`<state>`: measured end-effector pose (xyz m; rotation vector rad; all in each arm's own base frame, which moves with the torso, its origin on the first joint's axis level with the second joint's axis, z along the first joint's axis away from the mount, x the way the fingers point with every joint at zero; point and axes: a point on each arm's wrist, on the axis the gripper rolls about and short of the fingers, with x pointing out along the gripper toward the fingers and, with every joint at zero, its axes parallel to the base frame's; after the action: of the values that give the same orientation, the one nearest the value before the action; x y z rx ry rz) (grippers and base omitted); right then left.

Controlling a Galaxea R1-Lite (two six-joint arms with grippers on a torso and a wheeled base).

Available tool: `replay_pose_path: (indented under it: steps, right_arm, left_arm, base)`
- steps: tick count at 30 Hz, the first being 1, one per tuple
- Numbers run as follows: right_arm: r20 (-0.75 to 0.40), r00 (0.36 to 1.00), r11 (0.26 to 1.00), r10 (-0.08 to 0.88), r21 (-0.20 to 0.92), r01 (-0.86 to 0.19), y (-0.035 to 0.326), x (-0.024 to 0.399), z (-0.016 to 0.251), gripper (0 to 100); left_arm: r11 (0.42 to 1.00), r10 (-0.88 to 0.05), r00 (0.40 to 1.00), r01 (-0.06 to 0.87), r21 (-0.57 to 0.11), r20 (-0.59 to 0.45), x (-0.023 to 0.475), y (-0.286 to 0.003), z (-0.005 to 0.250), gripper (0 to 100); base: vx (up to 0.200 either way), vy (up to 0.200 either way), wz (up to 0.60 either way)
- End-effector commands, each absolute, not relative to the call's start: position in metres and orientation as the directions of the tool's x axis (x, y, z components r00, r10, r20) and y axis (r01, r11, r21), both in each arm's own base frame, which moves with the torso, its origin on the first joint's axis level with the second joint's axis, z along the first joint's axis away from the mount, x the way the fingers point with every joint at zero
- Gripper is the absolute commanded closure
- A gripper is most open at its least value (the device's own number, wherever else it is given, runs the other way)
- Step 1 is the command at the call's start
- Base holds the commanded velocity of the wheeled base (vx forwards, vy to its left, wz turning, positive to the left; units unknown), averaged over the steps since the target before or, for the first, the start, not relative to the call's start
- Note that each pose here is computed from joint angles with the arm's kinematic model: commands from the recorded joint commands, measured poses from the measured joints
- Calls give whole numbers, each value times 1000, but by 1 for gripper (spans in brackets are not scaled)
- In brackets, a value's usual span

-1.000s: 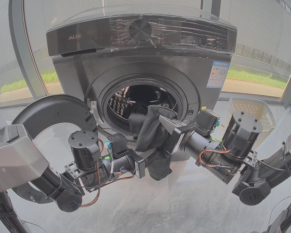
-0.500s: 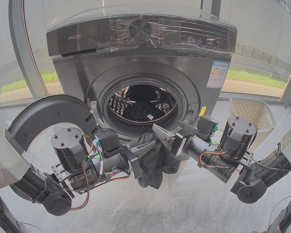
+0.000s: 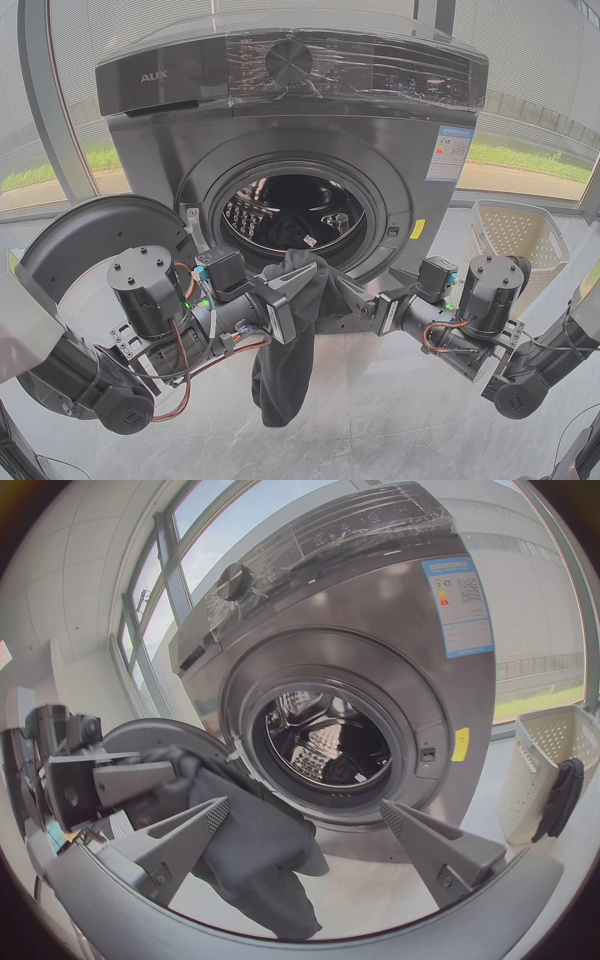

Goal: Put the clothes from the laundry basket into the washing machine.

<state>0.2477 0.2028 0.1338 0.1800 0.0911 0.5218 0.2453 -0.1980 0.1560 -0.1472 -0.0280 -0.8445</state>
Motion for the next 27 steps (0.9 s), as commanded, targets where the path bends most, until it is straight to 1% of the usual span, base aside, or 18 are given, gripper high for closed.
replay_pose_path:
  steps: [1,9,15,18,21,22,25,27]
  right_arm:
    - [-86,868,865,489,174,-470,195,245,123,0]
    - [-151,866,877,478,139,-460,192,246,106,0]
    - [-155,861,874,484,136,-467,193,244,104,0]
    - [-160,852,866,498,138,-480,195,242,103,0]
    - [-160,852,866,498,138,-480,195,242,103,0]
    - [-166,821,837,546,139,-529,209,233,101,0]
    - [-163,797,813,581,143,-564,220,230,99,0]
    - [-123,777,786,617,155,-599,229,230,101,0]
  left_arm:
    - [666,-731,676,737,-118,94,248,-199,158,100]
    - [674,-723,684,730,-118,97,248,-199,159,100]
    - [676,-719,686,728,-118,111,250,-200,162,100]
    - [701,-693,711,703,-119,122,255,-203,163,100]
    - [701,-693,711,703,-119,122,255,-203,163,100]
    - [754,-630,765,644,-129,138,267,-210,163,100]
    - [769,-610,779,626,-132,144,269,-212,164,100]
    - [770,-609,781,624,-133,141,270,-213,163,100]
  base:
    - [0,0,0]
    - [0,0,0]
    - [0,0,0]
    - [0,0,0]
    - [0,0,0]
    - [0,0,0]
    - [0,0,0]
    - [0,0,0]
